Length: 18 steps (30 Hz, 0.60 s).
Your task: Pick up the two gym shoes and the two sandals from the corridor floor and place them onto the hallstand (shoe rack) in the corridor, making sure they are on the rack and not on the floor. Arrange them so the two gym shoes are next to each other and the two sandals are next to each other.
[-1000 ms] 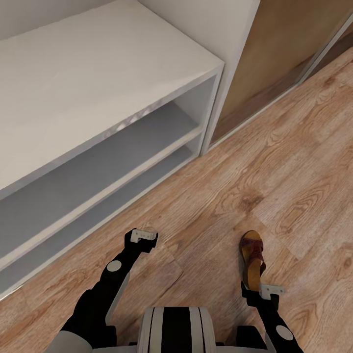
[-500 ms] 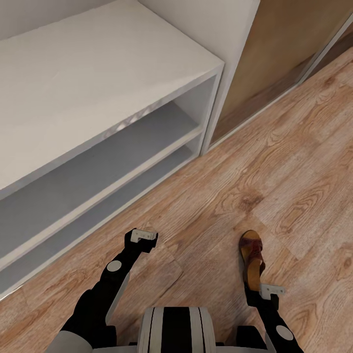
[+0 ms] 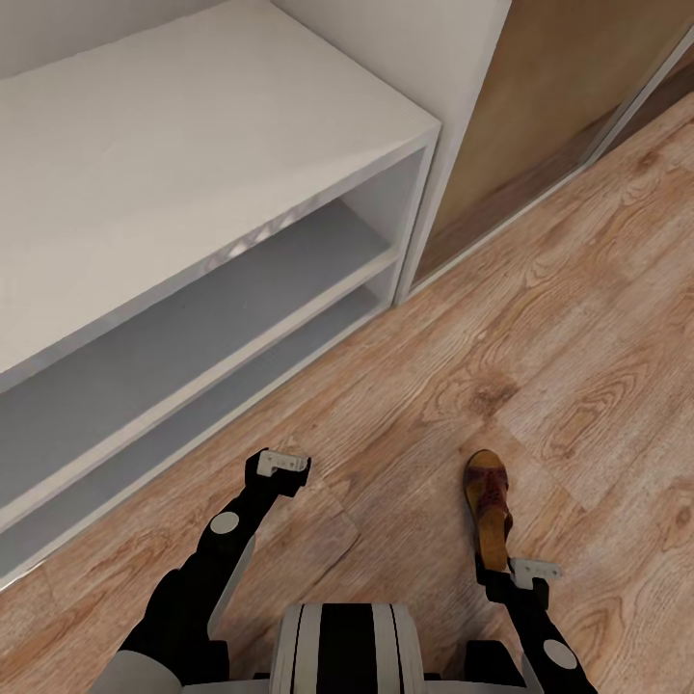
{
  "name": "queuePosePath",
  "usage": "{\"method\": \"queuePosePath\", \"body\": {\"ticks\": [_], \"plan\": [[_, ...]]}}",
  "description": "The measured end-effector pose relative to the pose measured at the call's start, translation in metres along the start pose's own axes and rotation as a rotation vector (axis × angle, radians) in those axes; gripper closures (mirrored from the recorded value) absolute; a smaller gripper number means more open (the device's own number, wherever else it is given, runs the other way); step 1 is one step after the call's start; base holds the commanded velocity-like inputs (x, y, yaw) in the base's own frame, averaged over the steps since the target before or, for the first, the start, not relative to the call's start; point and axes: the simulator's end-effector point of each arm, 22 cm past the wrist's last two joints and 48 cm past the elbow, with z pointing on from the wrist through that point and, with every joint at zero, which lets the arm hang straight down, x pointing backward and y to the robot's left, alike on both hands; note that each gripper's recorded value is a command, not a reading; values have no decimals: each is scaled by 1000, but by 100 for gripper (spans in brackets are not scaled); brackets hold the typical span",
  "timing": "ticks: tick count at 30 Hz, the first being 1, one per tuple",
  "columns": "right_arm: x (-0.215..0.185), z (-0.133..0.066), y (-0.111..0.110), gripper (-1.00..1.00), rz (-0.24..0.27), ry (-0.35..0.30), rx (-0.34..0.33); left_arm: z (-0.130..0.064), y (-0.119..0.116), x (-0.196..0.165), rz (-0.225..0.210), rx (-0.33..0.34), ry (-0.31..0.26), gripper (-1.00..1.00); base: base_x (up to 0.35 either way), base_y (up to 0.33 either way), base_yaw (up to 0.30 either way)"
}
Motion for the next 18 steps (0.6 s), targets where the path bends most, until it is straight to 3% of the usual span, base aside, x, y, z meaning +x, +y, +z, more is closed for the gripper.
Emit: {"method": "queuePosePath", "body": {"ticks": [12,18], "plan": [[-16,-3,1,100,3,-32,-5,-5,2,-19,6,-6,-26,-100,0,0,0],[-43,-6,0,100,8,-84,-4,-12,3,-36,13,-10,-54,-100,0,0,0]]}}
